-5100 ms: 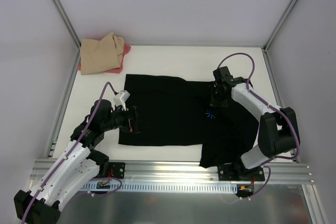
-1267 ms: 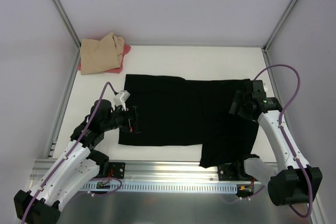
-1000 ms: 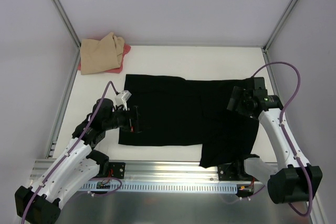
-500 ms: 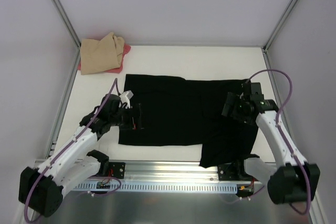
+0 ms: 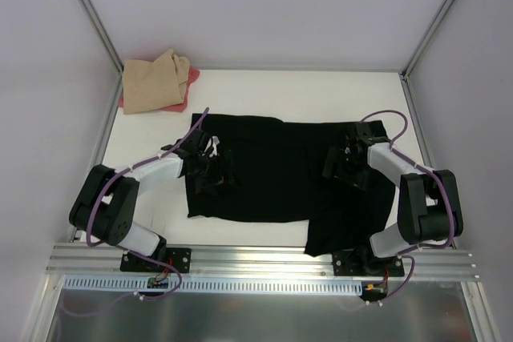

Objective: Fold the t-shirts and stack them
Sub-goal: Fold the flattened tshirt in 1/3 of the way

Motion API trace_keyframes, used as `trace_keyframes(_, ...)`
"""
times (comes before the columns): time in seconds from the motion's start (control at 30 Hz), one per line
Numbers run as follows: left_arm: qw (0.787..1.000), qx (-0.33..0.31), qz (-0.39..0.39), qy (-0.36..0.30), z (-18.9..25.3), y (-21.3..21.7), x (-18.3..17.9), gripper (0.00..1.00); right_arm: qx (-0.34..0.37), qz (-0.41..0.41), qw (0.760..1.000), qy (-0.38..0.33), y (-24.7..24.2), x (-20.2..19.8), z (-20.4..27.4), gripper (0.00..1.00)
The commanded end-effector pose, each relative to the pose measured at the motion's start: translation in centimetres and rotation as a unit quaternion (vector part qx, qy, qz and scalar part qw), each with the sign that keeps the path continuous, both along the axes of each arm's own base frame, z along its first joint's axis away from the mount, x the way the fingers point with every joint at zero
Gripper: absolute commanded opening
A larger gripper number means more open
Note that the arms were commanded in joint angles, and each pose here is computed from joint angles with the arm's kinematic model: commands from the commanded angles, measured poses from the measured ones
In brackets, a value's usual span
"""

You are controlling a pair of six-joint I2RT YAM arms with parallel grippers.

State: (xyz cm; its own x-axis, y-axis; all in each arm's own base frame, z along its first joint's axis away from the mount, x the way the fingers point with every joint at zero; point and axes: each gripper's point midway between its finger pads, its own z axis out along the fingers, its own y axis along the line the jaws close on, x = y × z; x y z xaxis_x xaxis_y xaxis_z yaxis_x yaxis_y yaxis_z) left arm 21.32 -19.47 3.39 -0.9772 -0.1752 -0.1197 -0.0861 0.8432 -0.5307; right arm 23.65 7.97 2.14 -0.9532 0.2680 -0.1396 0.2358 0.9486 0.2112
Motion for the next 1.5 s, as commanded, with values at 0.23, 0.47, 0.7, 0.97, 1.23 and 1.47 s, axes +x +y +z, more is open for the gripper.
trace_keyframes(0.23, 1.0, 0.015, 0.003, 0.024, -3.6, -2.0, 4.3, 0.99, -0.004, 0.0, 1.0, 0.01, 0.5, 3.0, -1.4, 1.0)
trace_keyframes(0.47, 0.999, 0.031, 0.009, 0.042, -5.7, -2.1, 5.6, 0.99, -0.011, 0.002, 1.0, 0.007, 0.6, 5.1, -1.2, 0.99)
trace_keyframes(0.7, 0.998, 0.029, 0.026, 0.042, -5.6, -0.7, 8.5, 0.99, 0.001, -0.01, 1.0, 0.003, 0.9, 8.1, -0.9, 0.99)
trace_keyframes(0.97, 0.997, 0.014, 0.072, 0.025, -3.6, 2.3, 13.7, 0.99, 0.022, -0.024, 0.999, -0.008, 1.2, 12.4, -0.5, 0.99)
trace_keyframes(1.23, 0.997, 0.021, 0.078, -0.002, -1.4, 3.0, 20.0, 0.99, 0.042, -0.042, 0.998, -0.017, 0.5, 16.5, -0.1, 1.0)
trace_keyframes(1.47, 0.997, 0.02, 0.071, -0.006, -1.7, 2.4, 23.7, 0.99, 0.062, -0.055, 0.996, -0.029, 0.1, 20.1, 0.2, 1.0)
